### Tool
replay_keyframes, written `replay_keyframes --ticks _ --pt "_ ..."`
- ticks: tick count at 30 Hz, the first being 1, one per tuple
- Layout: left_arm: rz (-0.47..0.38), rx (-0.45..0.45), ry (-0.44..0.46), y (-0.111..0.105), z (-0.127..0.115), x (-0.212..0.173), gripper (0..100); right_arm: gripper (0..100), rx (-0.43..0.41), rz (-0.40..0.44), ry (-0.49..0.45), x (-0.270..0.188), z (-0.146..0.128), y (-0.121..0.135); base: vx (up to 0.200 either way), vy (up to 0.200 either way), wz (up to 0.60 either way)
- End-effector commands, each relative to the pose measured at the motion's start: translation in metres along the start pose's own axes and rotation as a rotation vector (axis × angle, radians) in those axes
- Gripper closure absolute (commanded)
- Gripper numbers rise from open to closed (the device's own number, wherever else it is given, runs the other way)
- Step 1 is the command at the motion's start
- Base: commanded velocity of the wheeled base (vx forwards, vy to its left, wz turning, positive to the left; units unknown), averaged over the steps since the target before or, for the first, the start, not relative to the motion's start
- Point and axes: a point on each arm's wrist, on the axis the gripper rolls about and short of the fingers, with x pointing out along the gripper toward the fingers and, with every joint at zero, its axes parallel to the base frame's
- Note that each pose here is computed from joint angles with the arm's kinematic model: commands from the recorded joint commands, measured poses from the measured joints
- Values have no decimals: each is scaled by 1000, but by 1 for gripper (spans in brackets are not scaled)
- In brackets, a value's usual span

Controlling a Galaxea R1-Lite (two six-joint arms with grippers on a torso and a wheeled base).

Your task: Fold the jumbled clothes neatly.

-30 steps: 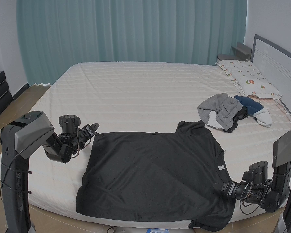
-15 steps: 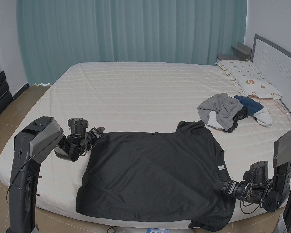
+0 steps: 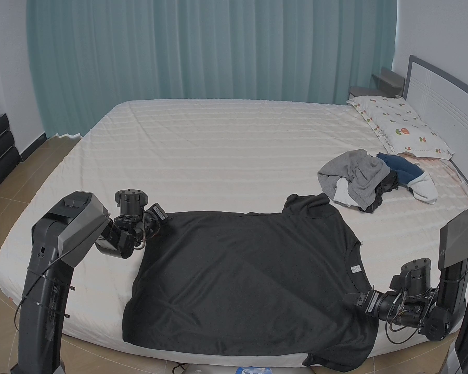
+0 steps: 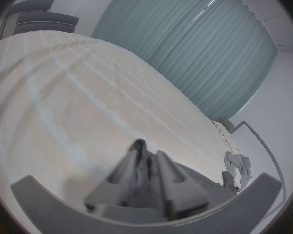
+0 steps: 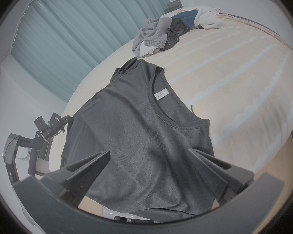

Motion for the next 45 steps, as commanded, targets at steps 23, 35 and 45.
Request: replay_keyframes --ticks 23,35,45 --pt "53 -24 -224 12 53 28 100 0 10 30 -43 -2 3 2 0 0 0" --pt "64 -18 -203 6 43 28 0 0 26 37 -50 -2 3 2 0 0 0" --pt "96 -37 -140 5 58 -48 0 0 24 83 -118 15 20 12 0 0 0"
